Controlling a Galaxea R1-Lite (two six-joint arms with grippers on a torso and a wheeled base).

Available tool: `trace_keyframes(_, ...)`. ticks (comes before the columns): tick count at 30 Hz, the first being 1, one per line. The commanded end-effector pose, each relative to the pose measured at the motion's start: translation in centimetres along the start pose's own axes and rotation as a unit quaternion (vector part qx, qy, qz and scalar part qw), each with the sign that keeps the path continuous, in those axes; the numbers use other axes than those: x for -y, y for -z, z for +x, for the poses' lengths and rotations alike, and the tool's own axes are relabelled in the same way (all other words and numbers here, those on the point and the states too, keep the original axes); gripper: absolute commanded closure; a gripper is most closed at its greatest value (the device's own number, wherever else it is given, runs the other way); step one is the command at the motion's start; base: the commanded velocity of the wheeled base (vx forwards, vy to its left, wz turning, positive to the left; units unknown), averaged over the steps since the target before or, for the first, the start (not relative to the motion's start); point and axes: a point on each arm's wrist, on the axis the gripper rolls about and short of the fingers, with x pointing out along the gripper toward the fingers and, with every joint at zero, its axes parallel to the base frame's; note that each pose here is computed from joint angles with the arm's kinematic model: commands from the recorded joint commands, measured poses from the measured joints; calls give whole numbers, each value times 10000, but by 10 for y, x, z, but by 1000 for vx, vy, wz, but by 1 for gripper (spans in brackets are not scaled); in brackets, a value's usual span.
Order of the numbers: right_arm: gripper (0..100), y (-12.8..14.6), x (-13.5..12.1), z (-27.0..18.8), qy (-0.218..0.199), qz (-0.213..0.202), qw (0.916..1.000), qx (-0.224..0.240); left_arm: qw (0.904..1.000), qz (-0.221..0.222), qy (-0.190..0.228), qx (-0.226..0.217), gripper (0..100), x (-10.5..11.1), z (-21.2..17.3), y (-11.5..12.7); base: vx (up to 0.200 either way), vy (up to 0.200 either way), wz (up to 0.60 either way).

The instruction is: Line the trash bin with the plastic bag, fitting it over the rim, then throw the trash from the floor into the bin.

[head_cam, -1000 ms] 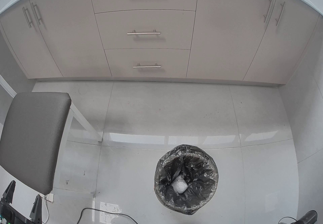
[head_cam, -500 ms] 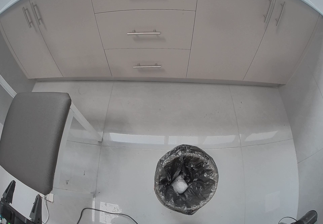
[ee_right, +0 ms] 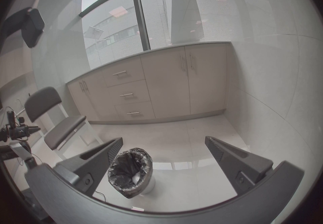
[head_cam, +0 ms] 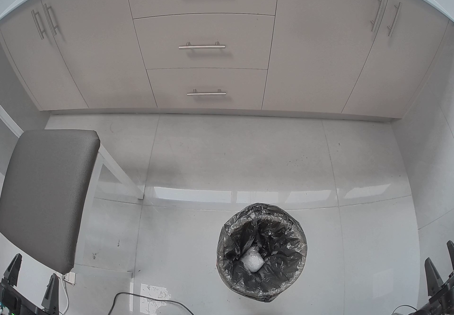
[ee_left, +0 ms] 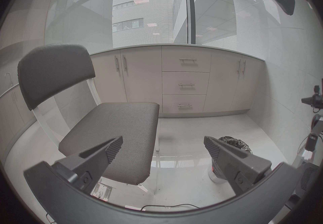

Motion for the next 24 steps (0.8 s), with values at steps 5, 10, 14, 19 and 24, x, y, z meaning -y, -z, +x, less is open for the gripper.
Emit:
trace_keyframes(5,0,14,3,2,231,-657,9974,-171,10000,-1,1,-23,0,0,0,5,0,0,0)
trace_keyframes(10,0,18,4,3,394,-711,9965,-217,10000,-1,0,-15,0,0,0,5,0,0,0)
trace_keyframes(14,0,17,4,3,402,-696,9965,-208,10000,-1,0,-15,0,0,0,5,0,0,0)
trace_keyframes(19,0,18,4,4,428,-626,9968,-235,10000,-1,0,-15,0,0,0,5,0,0,0)
trace_keyframes(24,0,18,4,4,436,-626,9968,-242,10000,-1,1,-23,0,0,0,5,0,0,0)
